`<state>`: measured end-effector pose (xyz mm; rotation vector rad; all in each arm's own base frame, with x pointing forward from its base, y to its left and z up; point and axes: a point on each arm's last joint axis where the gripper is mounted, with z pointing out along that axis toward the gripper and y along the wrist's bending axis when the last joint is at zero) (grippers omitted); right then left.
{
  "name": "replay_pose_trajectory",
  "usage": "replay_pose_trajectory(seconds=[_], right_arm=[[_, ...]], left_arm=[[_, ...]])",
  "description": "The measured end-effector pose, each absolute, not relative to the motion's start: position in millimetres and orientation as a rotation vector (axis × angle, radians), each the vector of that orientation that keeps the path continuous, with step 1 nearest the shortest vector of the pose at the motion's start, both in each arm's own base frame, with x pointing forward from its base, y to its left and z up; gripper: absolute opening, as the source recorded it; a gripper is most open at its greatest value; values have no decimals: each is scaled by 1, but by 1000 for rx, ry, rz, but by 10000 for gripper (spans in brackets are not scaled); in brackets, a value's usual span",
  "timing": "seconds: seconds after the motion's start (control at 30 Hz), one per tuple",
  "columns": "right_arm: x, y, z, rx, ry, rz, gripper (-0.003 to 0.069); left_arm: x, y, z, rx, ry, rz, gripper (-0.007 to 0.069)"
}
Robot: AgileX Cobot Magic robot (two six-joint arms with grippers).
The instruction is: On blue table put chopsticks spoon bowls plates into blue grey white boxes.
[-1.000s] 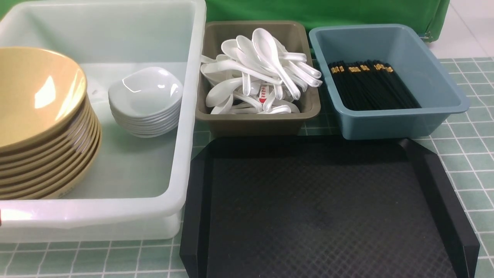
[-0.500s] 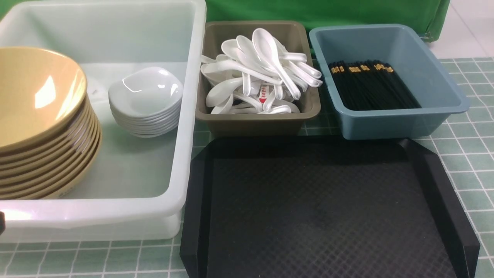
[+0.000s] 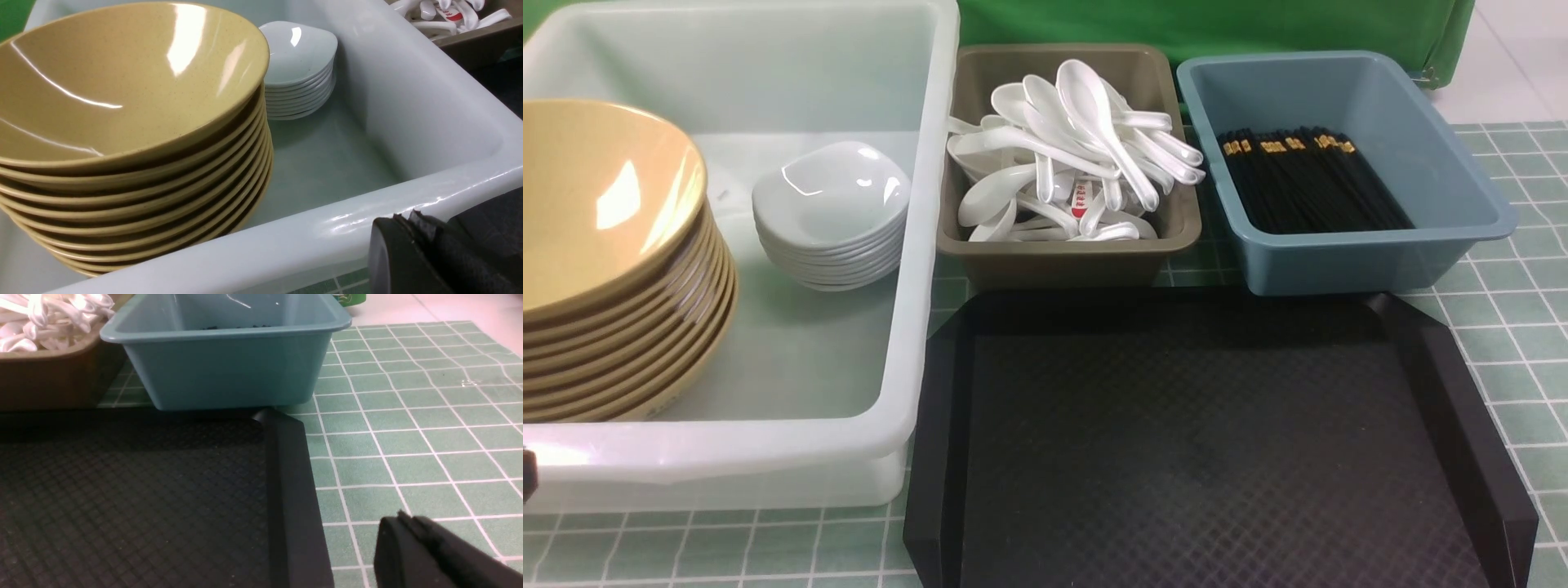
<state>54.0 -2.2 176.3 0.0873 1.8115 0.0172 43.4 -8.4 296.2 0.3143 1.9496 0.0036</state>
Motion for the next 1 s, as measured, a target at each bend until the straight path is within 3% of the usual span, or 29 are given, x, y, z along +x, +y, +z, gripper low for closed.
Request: replay_pose_trajectory(seconds=[0.17, 0.33, 0.47, 0.7, 1.0], right_arm=[[54, -2, 176, 87, 1812, 17, 41], [54, -2, 176, 87, 1812, 17, 43], [54, -2, 176, 87, 1812, 17, 45], [54, -2, 176, 87, 1811, 17, 47], [54, -2, 176, 87, 1813, 16, 47]], left_arm=[[48, -10, 278, 267, 1804, -30, -12], [54, -6, 226, 154, 1607, 7, -12], [56, -2, 193, 47, 1651, -4, -12], [54, -2, 177, 42, 1805, 5, -12], [54, -2, 177, 26, 1811, -18, -12]])
